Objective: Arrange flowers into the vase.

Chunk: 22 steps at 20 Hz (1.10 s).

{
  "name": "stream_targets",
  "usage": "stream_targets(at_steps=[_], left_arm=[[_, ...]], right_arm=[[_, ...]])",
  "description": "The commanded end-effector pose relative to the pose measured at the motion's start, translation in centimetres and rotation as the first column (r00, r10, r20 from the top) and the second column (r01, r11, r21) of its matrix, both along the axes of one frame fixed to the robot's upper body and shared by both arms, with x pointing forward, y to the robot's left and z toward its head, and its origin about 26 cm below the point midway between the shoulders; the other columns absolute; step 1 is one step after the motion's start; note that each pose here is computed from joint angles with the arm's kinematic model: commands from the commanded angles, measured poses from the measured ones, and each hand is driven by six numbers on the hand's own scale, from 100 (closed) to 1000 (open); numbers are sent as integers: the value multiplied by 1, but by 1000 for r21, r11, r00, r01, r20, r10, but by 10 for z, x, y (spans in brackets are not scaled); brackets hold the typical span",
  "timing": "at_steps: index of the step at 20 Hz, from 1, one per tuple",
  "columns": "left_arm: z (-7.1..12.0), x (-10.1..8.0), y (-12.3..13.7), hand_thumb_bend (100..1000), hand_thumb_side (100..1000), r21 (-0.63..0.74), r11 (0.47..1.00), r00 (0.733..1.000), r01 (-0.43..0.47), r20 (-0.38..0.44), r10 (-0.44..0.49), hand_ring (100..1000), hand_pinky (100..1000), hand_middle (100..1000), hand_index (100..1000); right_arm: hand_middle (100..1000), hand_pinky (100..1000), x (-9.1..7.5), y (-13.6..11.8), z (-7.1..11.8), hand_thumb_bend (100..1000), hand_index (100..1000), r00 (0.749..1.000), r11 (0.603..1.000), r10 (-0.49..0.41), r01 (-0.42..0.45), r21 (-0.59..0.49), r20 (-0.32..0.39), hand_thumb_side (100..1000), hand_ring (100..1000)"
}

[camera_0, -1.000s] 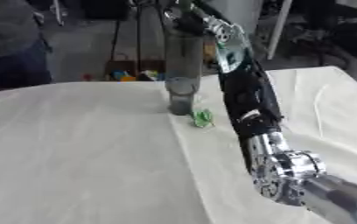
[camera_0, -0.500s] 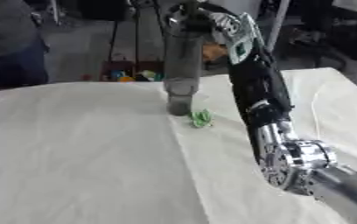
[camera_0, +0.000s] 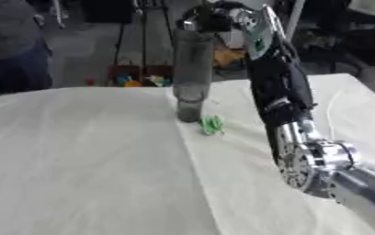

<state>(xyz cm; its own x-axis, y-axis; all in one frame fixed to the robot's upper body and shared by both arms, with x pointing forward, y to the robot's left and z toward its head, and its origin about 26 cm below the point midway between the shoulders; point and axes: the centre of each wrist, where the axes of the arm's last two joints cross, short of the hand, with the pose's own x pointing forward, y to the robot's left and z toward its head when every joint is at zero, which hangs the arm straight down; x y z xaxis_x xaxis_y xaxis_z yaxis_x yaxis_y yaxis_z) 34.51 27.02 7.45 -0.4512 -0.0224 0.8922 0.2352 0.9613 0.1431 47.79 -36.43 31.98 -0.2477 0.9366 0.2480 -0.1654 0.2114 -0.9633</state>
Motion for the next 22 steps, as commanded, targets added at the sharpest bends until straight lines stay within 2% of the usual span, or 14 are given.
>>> stream_targets(at_steps=[1, 8, 22], left_arm=[[9, 1, 9, 760, 848, 24, 1000, 1000, -12, 26, 11, 677, 592, 745, 821], [8, 0, 11, 762, 848, 26, 1000, 1000, -14, 23, 14, 677, 592, 745, 821], [5, -1, 12, 765, 847, 30, 999, 1000, -18, 15, 17, 677, 592, 745, 821]], right_arm=[[1000, 1000, -7, -10, 25, 372, 997, 1000, 998, -12, 13, -61, 20, 939, 1000], [1000, 1000, -6, -11, 29, 399, 998, 1000, 992, -13, 12, -125, -12, 942, 1000], [1000, 1000, -3, -14, 29, 403, 995, 997, 990, 11, -21, -142, -74, 964, 1000]])
